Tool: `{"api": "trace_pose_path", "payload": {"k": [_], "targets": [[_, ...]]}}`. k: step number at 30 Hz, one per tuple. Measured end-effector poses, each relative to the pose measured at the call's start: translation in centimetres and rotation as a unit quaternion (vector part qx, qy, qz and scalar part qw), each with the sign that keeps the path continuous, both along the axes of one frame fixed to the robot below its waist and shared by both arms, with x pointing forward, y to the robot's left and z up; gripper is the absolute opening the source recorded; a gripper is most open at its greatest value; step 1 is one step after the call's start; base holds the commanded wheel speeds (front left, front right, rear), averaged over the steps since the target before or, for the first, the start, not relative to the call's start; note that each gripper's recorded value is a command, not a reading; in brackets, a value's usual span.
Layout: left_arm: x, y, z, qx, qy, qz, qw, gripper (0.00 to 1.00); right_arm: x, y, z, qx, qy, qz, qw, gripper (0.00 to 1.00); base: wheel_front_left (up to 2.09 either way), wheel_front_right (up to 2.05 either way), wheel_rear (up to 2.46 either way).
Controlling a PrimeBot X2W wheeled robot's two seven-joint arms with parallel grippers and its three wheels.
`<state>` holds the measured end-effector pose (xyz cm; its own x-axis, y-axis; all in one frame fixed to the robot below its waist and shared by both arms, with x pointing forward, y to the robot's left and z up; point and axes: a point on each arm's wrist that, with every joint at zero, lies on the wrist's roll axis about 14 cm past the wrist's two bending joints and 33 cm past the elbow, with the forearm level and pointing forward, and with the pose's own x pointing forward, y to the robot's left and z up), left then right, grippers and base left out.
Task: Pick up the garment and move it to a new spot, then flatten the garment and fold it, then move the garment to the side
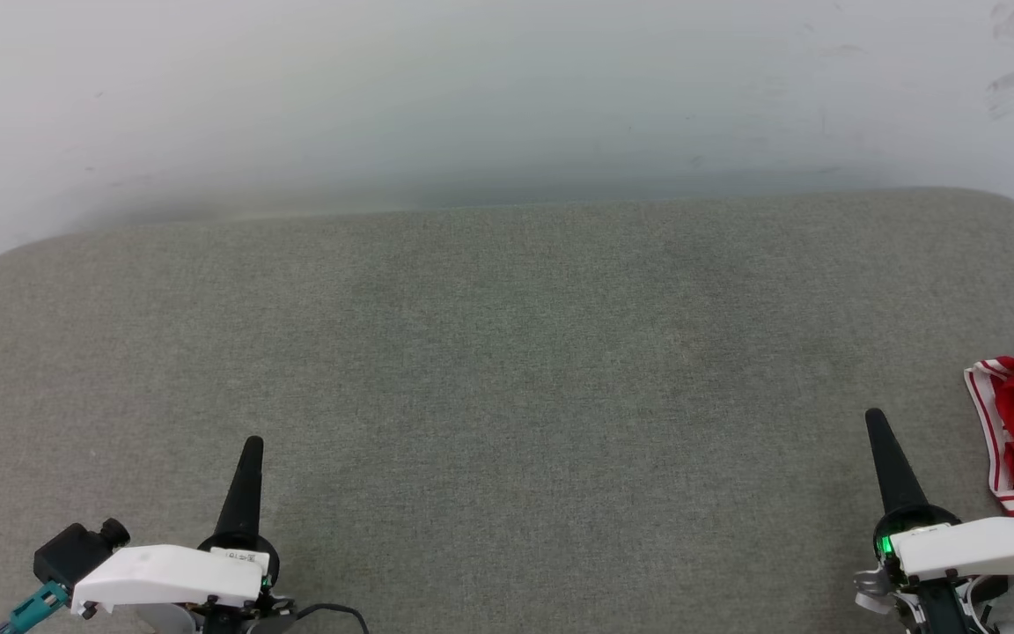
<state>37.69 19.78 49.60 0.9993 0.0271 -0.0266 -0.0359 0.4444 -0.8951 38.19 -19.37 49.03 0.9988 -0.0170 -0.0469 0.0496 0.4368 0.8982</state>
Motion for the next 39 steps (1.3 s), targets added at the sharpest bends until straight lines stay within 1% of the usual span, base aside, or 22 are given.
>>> {"api": "trace_pose_path", "payload": {"k": [17,27,39], "targets": [[0.34,0.12,0.03,-0.079,0.001,-0.001,0.997,0.0,0.27,-0.23,0.41,0.077,-0.004,-0.001,0.997,0.0,0.0,0.0,0.0],[0.6,0.2,0.24,-0.127,-0.001,-0.003,0.992,0.0,0.33,-0.34,0.61,0.125,-0.006,0.0,0.992,0.0,0.0,0.0,0.0],[0.89,0.21,0.57,-0.171,-0.006,-0.006,0.985,0.0,0.35,-0.52,0.84,0.168,-0.01,-0.001,0.986,0.0,0.0,0.0,0.0]]}}
